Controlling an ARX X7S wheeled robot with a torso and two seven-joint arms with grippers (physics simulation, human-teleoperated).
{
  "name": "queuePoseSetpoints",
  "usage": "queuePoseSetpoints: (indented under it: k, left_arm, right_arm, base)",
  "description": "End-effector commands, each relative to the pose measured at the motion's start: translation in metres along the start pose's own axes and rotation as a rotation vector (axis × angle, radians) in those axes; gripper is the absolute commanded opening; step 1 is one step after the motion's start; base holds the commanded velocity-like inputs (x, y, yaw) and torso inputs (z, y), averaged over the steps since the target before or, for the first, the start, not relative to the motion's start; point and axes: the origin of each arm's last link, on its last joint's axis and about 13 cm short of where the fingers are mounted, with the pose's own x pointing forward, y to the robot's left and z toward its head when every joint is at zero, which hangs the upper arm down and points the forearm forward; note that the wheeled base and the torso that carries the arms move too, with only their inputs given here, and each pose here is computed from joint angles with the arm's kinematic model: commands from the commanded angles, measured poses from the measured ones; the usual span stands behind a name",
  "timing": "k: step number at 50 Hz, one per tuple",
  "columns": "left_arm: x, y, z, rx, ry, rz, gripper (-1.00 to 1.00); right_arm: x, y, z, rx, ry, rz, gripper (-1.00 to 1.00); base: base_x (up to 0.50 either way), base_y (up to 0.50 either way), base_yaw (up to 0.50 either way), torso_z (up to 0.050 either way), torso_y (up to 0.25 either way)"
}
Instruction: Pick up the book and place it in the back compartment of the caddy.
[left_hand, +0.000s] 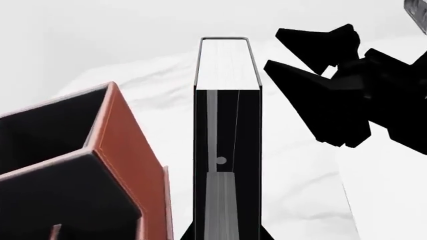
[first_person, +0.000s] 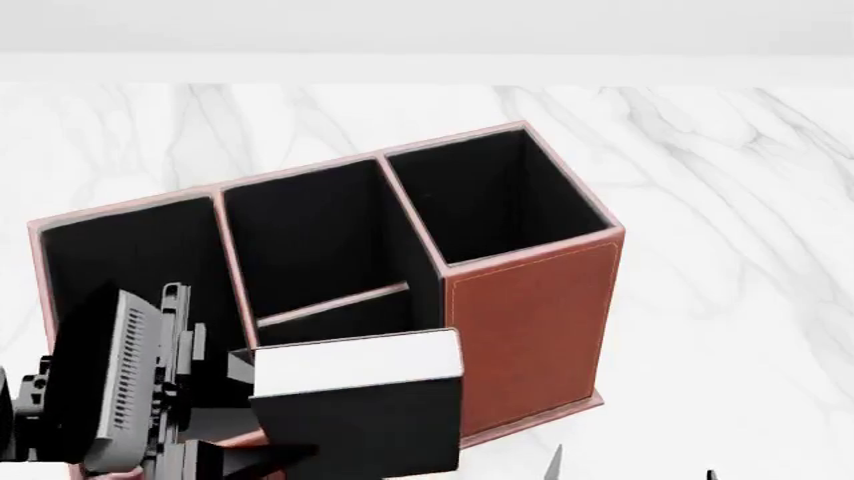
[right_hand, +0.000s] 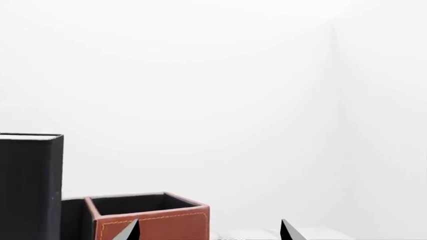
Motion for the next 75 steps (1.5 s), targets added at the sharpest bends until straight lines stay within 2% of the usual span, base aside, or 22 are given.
queuePoseSetpoints:
  k: [1, 5, 9, 25, 36, 56, 75]
  left_arm:
    - [-0.005, 0.008, 0.013, -0.088, -0.115, 0.074, -1.0]
    - [-0.005, 0.008, 0.017, -0.074, -0.094, 0.109, -1.0]
    - [-0.002, 0.015, 0.016, -0.111, -0.07, 0.127, -1.0]
    - [-0.004, 0.035, 0.026, -0.131, -0.072, 0.164, -1.0]
    - [-0.005, 0.041, 0.024, -0.131, -0.056, 0.184, -1.0]
    - [-0.001, 0.064, 0.012, -0.168, 0.018, 0.189, -1.0]
    - [0.008, 0.08, -0.006, -0.209, 0.027, 0.198, -1.0]
  right_arm:
    - [0.0, 0.0, -0.002, -0.003, 0.004, 0.0, 1.0]
    - [0.001, 0.0, -0.002, -0.004, 0.005, 0.001, 1.0]
    - [0.001, 0.0, -0.002, -0.004, 0.005, 0.0, 1.0]
    - [0.002, 0.001, -0.004, -0.007, 0.007, 0.0, 1.0]
    - [0.002, 0.001, -0.004, -0.009, 0.008, -0.002, 1.0]
    - [0.002, 0.0, -0.005, -0.011, 0.008, -0.006, 1.0]
    - [0.003, 0.0, -0.005, -0.009, 0.01, -0.006, 1.0]
  base:
    - [0.0, 0.0, 0.0, 0.0, 0.0]
    - [0.0, 0.0, 0.0, 0.0, 0.003]
    - [0.0, 0.0, 0.0, 0.0, 0.0]
    - [0.0, 0.0, 0.0, 0.0, 0.001]
    - [0.0, 0.0, 0.0, 0.001, 0.002]
    - [0.0, 0.0, 0.0, 0.0, 0.001]
    - [0.0, 0.0, 0.0, 0.001, 0.001]
